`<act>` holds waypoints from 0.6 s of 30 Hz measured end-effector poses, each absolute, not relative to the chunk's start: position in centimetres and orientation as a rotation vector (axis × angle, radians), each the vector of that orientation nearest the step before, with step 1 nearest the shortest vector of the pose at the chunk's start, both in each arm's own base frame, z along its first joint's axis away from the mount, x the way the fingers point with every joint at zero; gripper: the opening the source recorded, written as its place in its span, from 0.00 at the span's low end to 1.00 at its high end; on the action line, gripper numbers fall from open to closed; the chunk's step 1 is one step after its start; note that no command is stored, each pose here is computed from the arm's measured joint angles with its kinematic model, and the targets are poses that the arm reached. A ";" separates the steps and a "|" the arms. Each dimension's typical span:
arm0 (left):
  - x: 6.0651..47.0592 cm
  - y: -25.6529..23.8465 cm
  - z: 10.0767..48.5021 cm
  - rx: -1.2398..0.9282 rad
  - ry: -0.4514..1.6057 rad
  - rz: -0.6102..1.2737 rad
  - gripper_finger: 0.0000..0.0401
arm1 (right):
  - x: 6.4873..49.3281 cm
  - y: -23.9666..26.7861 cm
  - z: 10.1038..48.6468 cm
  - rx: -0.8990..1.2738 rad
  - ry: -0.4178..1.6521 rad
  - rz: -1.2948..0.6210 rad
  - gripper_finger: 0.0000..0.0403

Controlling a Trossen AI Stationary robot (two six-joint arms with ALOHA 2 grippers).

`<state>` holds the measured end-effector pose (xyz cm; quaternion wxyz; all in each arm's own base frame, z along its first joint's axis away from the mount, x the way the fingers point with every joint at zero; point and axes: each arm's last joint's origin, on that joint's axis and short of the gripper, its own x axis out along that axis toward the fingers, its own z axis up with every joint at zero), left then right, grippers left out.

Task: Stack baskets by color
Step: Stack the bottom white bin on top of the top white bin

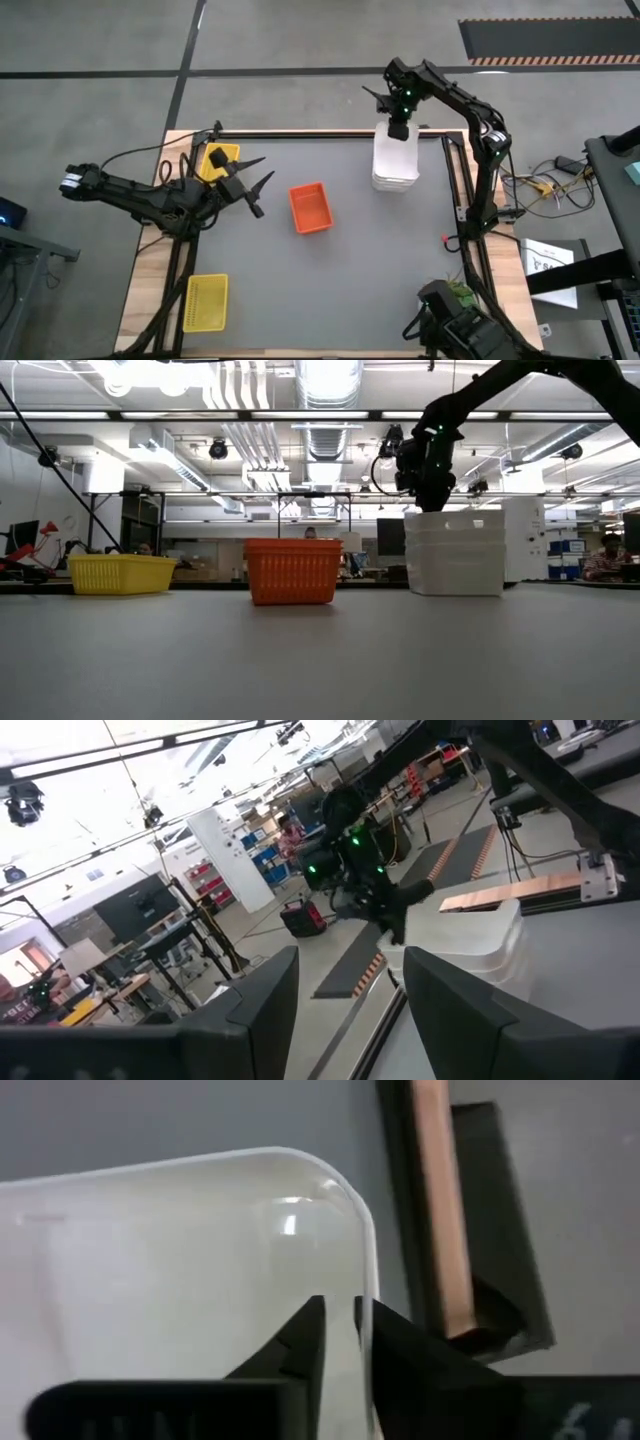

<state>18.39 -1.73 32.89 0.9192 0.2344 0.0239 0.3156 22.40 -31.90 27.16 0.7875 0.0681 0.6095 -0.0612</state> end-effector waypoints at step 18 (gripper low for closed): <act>23.6 -3.4 29.2 0.228 0.087 0.580 0.42 | 24.3 -31.3 30.8 0.134 1.215 -0.220 0.31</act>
